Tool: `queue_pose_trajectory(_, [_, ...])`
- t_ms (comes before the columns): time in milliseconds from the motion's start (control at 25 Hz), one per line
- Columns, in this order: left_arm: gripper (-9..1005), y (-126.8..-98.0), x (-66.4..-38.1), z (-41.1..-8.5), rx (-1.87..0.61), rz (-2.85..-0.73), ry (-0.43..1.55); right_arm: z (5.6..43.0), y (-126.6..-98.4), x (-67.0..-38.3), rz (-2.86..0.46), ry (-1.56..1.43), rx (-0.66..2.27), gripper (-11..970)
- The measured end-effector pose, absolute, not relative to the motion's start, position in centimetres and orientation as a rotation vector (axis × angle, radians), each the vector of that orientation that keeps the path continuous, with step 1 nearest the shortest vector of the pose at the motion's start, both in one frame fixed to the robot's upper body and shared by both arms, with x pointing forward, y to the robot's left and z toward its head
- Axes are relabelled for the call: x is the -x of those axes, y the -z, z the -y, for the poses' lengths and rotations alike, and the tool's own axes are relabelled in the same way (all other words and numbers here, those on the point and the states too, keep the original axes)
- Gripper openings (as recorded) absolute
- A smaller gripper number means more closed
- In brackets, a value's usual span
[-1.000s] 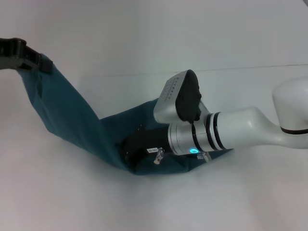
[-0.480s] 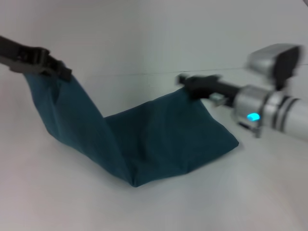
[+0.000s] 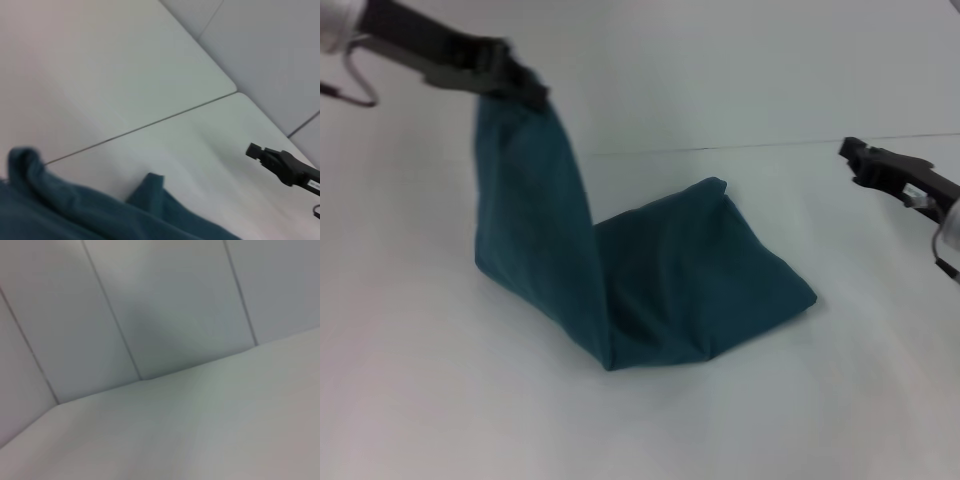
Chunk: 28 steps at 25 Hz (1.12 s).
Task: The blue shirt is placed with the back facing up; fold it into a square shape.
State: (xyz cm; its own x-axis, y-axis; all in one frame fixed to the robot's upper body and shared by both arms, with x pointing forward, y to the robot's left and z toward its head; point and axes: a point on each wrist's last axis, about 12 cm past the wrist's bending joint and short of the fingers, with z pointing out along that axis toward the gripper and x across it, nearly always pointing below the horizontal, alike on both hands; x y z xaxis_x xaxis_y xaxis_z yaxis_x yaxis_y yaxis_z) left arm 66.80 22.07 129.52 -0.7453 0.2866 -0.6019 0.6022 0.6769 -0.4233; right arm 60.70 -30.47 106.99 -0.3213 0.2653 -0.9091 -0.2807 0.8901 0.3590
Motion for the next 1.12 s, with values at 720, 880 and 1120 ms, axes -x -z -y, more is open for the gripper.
queue_pose_trajectory(720, [147,-122.0,-67.6,-10.4,-0.631,-2.395,0.771,32.2,-106.6,-60.1,-1.825,-0.509,-0.039,13])
queue_pose_trajectory(880, [225,-121.6,-67.4,-10.3,-0.61,-2.397,0.795,32.4,-106.5,-59.9,-1.827,-0.51,-0.047,16])
queue_pose_trajectory(1120, [343,-121.5,-67.3,-11.5,-0.563,-2.396,0.851,32.3,-106.6,-59.8,-1.816,-0.525,-0.035,21])
